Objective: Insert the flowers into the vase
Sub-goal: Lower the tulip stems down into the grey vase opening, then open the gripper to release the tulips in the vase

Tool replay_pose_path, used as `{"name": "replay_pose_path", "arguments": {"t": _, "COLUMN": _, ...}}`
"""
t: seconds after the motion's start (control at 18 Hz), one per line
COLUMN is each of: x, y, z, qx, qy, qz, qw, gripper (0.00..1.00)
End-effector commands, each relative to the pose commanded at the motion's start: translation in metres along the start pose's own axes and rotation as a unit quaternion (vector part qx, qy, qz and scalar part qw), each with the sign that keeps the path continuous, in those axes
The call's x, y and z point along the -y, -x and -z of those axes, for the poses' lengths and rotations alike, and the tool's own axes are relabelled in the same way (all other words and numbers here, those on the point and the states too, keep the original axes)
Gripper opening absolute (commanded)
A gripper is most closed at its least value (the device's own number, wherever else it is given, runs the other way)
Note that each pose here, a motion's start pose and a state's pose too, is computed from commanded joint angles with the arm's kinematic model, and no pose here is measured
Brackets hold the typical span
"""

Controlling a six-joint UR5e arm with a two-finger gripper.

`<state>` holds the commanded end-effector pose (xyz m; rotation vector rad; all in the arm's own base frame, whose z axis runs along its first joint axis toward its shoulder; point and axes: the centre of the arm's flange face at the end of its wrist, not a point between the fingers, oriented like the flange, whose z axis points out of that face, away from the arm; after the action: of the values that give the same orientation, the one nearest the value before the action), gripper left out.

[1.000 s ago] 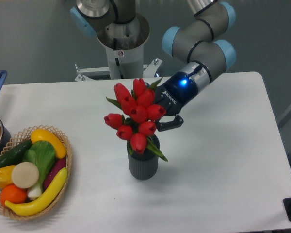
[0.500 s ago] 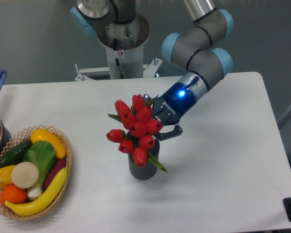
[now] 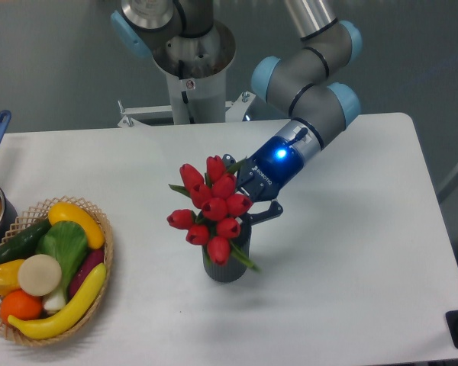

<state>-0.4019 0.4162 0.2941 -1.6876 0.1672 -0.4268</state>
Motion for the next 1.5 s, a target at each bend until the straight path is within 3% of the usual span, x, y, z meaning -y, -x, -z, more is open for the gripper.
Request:
{"name": "replay_pose_path", "arguments": {"t": 0.17, "x": 0.002, "y": 0.002, "z": 0.002, "qx": 0.002, "qy": 0.0, "qz": -0.004, "qw": 1.0, "gripper": 0.6}}
{"name": "replay_pose_path", "arguments": {"t": 0.22, "x": 0.003, "y": 0.003, "z": 0.003, "qx": 0.003, "qy": -0.001, "qz": -0.005, "qw": 1.0, "gripper": 0.69}}
{"name": "replay_pose_path", "arguments": {"t": 0.28, "x": 0.004, "y": 0.003, "z": 0.003, "qx": 0.003, "qy": -0.001, "qz": -0.006, "qw": 1.0, "gripper": 0.85}}
{"name": "replay_pose_path", "arguments": {"t": 0.33, "x": 0.004, "y": 0.003, "z": 0.004, "qx": 0.004, "qy": -0.001, "qz": -0.007, "qw": 1.0, "gripper": 0.92}}
{"name": "replay_pose_path", "arguments": {"t": 0.44, "x": 0.003, "y": 0.004, "z": 0.005, "qx": 0.008, "qy": 0.009, "qz": -0.019, "qw": 0.9997, "gripper": 1.0}}
{"name": "replay_pose_path", "arguments": {"t": 1.17, "x": 0.006, "y": 0.006, "z": 0.029, "qx": 0.058, "qy": 0.12, "qz": -0.045, "qw": 0.99, "gripper": 1.0}}
{"name": "replay_pose_path", "arguments": {"t": 1.33, "x": 0.021, "y": 0.002, "z": 0.047, "qx": 0.085, "qy": 0.155, "qz": -0.06, "qw": 0.9823, "gripper": 1.0}}
{"name": "replay_pose_path", "arguments": {"t": 1.5, "x": 0.044, "y": 0.004, "z": 0.076, "qx": 0.128, "qy": 0.198, "qz": -0.083, "qw": 0.9682, "gripper": 1.0}}
